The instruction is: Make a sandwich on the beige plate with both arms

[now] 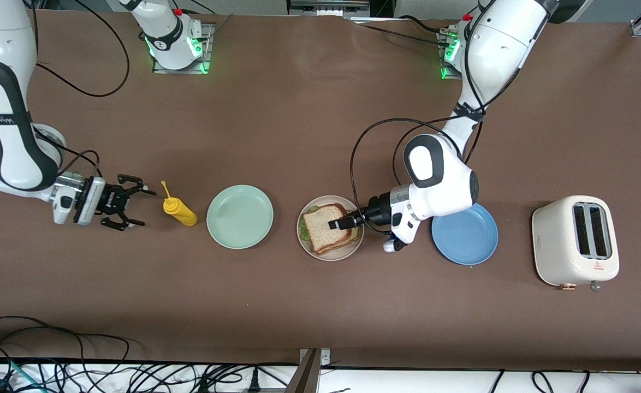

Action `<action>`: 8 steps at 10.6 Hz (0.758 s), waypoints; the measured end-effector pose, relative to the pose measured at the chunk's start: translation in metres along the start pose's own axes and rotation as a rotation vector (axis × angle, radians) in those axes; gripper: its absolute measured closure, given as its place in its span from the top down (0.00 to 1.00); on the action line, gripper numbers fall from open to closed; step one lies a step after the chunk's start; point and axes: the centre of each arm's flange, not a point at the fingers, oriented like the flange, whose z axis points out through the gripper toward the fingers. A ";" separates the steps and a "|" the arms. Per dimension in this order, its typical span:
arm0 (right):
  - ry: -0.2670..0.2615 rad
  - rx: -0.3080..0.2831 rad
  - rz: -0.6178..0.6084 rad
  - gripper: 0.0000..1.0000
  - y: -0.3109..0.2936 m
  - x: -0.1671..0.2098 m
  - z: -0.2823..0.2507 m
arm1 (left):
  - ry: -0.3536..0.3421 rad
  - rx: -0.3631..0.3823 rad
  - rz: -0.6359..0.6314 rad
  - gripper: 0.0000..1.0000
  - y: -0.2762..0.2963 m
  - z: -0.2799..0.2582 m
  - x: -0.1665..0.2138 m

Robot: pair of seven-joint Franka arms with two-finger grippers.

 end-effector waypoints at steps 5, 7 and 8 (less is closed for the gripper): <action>-0.267 -0.070 0.194 1.00 -0.020 0.045 -0.076 | 0.025 0.027 0.037 1.00 -0.012 -0.008 0.016; -0.385 -0.126 0.352 1.00 -0.044 0.081 -0.102 | 0.037 0.074 0.088 1.00 -0.015 -0.013 0.022; -0.445 -0.170 0.422 1.00 -0.058 0.103 -0.108 | 0.044 0.098 0.115 1.00 -0.015 -0.016 0.025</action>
